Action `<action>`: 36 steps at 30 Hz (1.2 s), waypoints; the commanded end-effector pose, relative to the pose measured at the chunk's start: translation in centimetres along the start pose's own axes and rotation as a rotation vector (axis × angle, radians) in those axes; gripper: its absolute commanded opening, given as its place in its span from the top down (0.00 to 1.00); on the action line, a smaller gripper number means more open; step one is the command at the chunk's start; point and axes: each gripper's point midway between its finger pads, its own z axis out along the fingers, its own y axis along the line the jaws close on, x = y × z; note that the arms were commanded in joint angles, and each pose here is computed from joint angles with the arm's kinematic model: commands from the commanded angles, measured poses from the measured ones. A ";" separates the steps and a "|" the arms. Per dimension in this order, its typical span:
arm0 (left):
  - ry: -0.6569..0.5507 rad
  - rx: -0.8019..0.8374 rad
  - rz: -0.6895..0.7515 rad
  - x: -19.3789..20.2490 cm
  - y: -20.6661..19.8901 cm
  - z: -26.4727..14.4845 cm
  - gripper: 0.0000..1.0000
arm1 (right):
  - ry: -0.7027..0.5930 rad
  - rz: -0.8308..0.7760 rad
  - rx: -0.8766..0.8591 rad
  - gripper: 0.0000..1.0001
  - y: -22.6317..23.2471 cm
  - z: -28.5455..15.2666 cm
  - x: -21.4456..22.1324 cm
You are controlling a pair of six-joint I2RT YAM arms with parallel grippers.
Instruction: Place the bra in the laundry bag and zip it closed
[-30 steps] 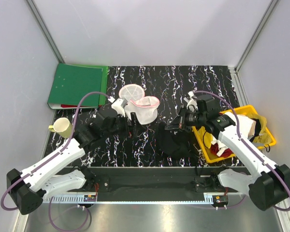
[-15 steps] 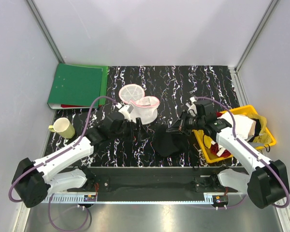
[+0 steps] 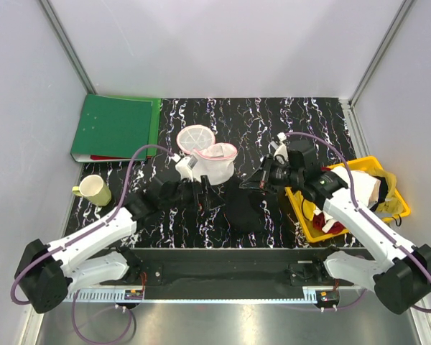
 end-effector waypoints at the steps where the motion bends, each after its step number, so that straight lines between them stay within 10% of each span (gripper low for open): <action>1: -0.015 0.039 -0.022 0.1 -0.3 -0.3 0.09 | -0.020 0.034 -0.021 1.00 -2.9 0.9 -1.2; 36: 0.110 0.245 -0.425 3.1 0.8 8.2 0.02 | -0.039 -0.037 0.313 0.90 -20.8 2.7 -0.3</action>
